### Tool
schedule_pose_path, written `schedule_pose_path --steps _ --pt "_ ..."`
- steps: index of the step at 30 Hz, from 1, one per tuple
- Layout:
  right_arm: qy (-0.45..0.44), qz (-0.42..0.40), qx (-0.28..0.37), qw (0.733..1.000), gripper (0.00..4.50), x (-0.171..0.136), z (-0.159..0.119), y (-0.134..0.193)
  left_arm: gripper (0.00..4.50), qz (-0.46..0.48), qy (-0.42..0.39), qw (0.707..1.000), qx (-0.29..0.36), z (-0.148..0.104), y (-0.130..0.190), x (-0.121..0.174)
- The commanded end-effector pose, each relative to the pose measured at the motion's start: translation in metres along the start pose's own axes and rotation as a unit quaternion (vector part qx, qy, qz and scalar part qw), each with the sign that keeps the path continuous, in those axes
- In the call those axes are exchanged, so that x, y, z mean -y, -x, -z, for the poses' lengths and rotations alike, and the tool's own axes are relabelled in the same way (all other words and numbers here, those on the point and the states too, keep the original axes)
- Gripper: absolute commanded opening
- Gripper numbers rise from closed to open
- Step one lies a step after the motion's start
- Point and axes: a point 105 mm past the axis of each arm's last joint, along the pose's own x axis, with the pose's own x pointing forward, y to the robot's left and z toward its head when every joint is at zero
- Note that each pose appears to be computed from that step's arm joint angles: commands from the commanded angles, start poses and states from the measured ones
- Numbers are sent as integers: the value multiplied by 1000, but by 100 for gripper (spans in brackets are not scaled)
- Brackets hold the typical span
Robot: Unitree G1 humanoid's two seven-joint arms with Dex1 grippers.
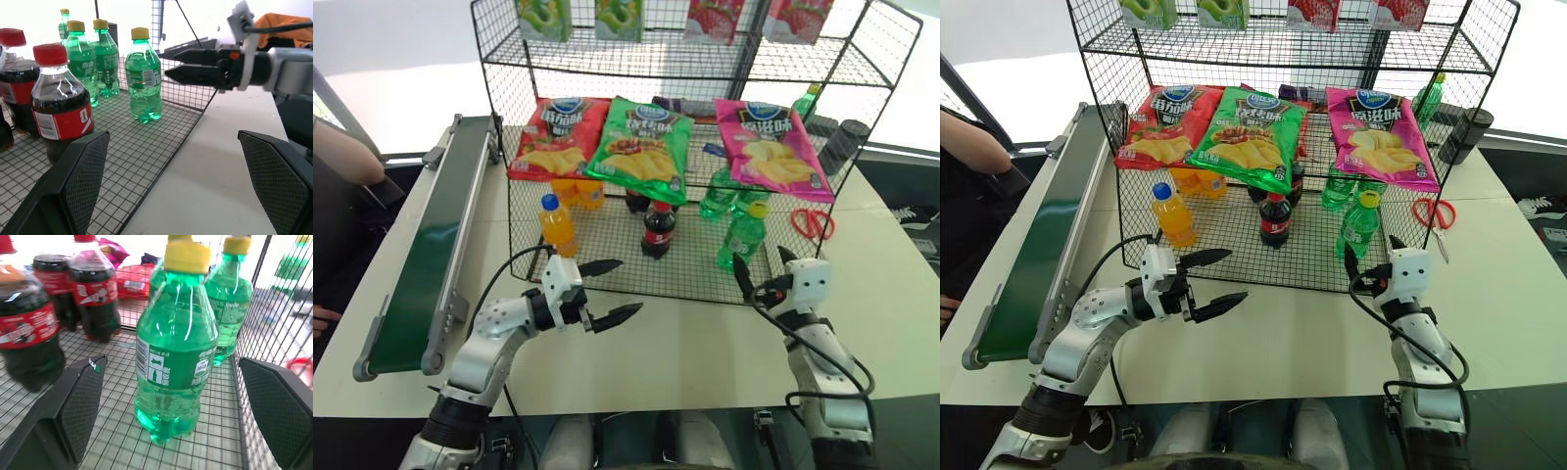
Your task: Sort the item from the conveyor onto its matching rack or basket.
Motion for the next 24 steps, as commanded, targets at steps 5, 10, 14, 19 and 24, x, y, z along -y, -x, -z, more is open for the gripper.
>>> schedule_pose_path --steps 5,10,14,19,24 --pt "38 -129 2 991 447 -16 -28 36 450 -93 -29 994 -40 -2 37 -32" --pt "25 -142 -27 989 447 11 -31 59 450 -160 -23 982 -94 9 82 -51" --pt "34 -146 -57 987 447 32 -26 73 450 -190 -22 975 -111 17 107 -52" --pt "34 -140 -70 987 447 42 -21 76 450 -196 -17 972 -126 28 115 -46" --pt "31 -139 -73 987 447 43 -19 78 450 -186 -14 975 -120 27 113 -42"
